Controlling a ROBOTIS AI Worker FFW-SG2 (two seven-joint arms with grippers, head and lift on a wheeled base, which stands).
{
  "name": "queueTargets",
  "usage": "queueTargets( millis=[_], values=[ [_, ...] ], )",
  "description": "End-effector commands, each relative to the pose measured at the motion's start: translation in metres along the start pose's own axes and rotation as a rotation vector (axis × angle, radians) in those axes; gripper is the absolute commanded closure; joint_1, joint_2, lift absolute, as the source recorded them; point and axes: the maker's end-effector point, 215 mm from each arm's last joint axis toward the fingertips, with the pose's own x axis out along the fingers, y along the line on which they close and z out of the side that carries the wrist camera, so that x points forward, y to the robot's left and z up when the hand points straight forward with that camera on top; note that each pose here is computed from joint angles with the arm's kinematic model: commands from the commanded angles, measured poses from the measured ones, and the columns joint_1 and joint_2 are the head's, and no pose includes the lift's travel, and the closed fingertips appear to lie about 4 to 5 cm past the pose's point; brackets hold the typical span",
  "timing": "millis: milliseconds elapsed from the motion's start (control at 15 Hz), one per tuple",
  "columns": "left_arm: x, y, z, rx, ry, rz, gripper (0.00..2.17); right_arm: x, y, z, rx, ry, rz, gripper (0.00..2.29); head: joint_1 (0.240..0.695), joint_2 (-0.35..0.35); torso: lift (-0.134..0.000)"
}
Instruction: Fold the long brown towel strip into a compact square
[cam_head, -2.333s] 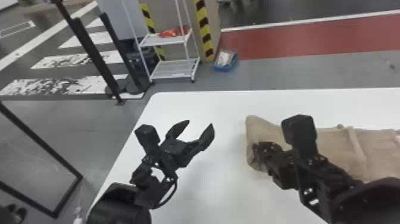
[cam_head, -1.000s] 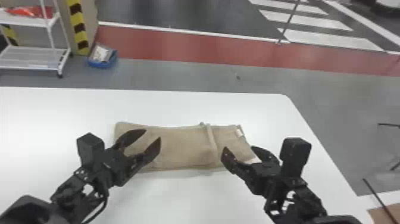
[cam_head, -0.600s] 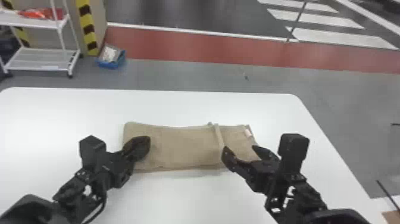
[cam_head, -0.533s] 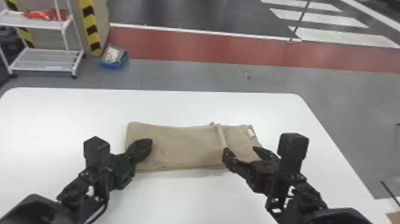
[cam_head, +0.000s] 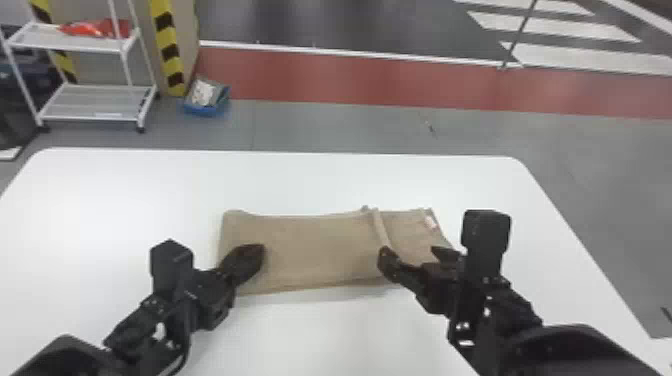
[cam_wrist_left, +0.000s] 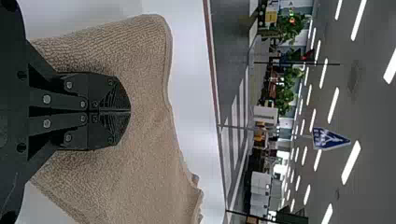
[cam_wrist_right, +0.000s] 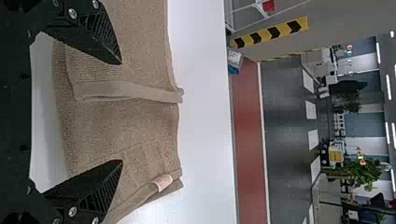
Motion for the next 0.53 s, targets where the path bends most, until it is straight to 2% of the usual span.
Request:
queueTargets(
  millis=[0,333,467],
  values=[
    [-0.004,0.0,-0.002,0.0,0.001,0.0,1.83,0.015,0.001,0.0,0.044,0.024,0.017,0.15,0.695,-0.154,-0.124],
    [-0.008,-0.002,-0.003,0.005,-0.01,-0.003,1.83,0.046,0.011,-0.024,0.127,0.106,0.035,0.28,0.695,-0.143,-0.124],
    [-0.009,-0.003,-0.004,0.003,-0.01,-0.005,1.83,0.048,0.017,-0.023,0.145,0.107,0.053,0.29,0.695,-0.132,-0.124]
  ],
)
